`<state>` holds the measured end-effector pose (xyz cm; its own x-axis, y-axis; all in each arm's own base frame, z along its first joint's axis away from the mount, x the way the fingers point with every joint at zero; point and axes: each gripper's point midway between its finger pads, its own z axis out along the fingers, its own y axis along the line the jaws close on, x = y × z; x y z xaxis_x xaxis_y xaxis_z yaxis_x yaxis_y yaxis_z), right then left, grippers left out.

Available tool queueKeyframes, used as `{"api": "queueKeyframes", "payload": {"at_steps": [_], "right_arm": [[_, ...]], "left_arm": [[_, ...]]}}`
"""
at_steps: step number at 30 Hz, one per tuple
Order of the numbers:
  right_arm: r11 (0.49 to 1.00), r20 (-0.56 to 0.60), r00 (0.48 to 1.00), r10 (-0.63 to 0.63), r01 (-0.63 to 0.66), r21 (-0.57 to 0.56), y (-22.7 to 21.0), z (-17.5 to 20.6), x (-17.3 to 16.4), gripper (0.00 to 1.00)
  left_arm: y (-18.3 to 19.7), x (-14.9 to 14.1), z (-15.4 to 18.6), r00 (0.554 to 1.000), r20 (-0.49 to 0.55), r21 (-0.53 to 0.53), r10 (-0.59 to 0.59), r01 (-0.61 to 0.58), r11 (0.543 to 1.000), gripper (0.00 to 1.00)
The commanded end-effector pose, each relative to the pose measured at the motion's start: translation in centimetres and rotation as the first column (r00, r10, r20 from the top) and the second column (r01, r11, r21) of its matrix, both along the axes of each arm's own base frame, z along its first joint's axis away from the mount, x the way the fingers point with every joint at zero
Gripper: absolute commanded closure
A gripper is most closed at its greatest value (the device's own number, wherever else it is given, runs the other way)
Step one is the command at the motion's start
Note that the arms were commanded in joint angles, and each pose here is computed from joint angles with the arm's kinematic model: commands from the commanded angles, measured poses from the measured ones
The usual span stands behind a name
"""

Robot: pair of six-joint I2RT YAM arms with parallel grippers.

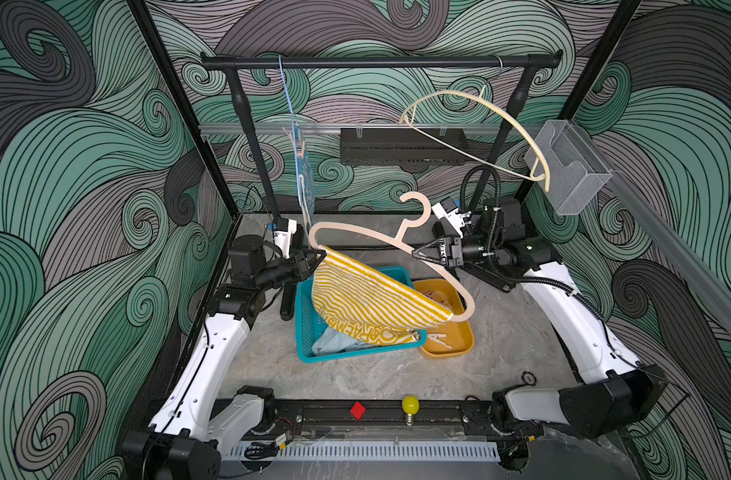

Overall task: Remove the clothespins securing towels to the hanger
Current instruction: Remove the towel from the hanger.

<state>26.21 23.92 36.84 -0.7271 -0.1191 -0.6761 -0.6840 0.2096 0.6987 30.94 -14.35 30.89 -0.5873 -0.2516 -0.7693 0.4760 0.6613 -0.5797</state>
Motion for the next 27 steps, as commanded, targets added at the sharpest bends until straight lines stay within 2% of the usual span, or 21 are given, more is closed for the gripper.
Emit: {"api": "queueKeyframes", "payload": {"at_steps": [1, 7, 10, 27], "right_arm": [[0.999, 0.028, 0.999, 0.029, -0.03, 0.03, 0.0, 1.0, -0.4, 1.0], [0.999, 0.025, 0.999, 0.023, -0.023, 0.025, 0.0, 0.7, -0.2, 1.0], [1.0, 0.019, 1.0, 0.012, -0.012, 0.014, 0.0, 0.4, 0.1, 1.0], [0.997, -0.008, 0.999, -0.051, 0.051, -0.05, -0.1, -1.7, 2.0, 1.0]], "left_arm": [[-0.2, -0.5, 0.3, 1.0, 0.011, -0.011, -0.024, 0.024, 1.0, 0.79], [-0.2, -0.6, 0.4, 1.0, 0.015, -0.013, -0.023, 0.023, 1.0, 0.9], [-0.1, -0.8, 0.7, 1.0, 0.02, -0.018, -0.021, 0.021, 1.0, 1.0], [-0.3, -2.3, 4.5, 0.999, 0.047, -0.076, -0.012, 0.015, 0.997, 1.0]]}}
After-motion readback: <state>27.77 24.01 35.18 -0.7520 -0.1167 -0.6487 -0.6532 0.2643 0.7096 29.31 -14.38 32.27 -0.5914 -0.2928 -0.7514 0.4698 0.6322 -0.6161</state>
